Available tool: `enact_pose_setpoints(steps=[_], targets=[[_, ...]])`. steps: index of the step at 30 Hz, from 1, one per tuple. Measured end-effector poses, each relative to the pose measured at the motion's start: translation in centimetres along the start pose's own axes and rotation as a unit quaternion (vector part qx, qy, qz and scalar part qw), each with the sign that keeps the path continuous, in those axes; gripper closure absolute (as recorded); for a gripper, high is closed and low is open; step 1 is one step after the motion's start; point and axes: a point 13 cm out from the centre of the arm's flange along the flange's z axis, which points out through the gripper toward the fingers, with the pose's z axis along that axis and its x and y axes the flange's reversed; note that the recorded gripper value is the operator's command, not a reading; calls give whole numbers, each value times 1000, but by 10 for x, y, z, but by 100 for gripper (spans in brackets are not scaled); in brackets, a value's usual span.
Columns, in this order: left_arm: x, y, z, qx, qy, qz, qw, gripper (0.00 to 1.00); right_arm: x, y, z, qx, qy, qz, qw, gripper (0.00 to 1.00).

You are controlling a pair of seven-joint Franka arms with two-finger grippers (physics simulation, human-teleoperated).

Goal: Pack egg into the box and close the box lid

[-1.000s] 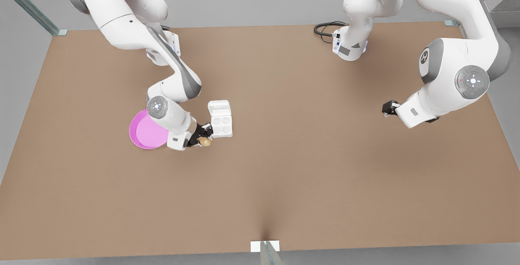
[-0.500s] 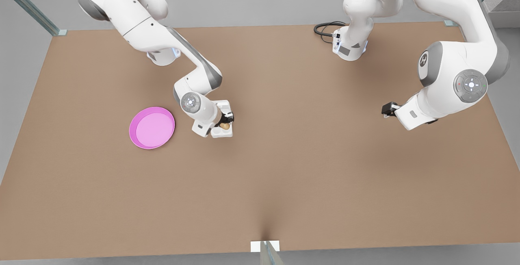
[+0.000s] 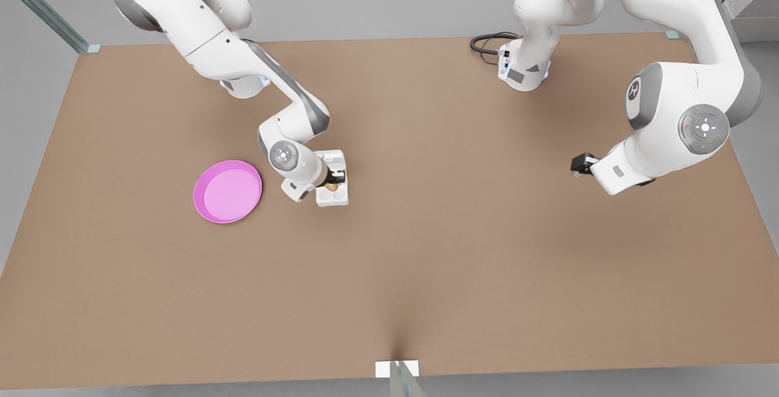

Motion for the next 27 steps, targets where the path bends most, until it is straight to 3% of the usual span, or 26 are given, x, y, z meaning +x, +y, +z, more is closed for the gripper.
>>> enact_pose_setpoints(steps=[2, 10, 12, 15, 18, 20, 21, 23, 24, 27], targets=[[-1, 0, 1, 0, 1, 0, 1000, 0, 1, -2, 1, 3, 1, 8, 1000, 0], [-1, 0, 2, 0, 1, 0, 1000, 0, -2, -1, -3, 7, -1, 37, 999, 0], [-1, 0, 2, 0, 1, 0, 1000, 0, -23, 15, -31, -4, -21, 39, 999, 0], [-1, 0, 2, 0, 2, 0, 1000, 0, -107, 51, -215, -36, -132, 29, 990, 0], [0, -2, 3, 2, 4, 1, 1000, 0, -129, -106, -420, 13, -235, 115, 965, 0], [-5, -66, 13, 1, 23, 37, 999, 8, -102, -228, -489, 58, -253, 186, 948, 0], [-10, -143, 30, 3, 41, 80, 996, 20, -90, -264, -499, 70, -245, 206, 945, 0], [-8, -303, 80, 15, 71, 146, 987, 73, -77, -295, -495, 83, -217, 214, 949, 0], [-3, -361, 102, 21, 73, 153, 985, 79, -71, -302, -494, 88, -205, 212, 951, 0], [15, -487, 157, 29, 59, 126, 990, 79, -57, -345, -489, 104, -176, 221, 954, 0]])
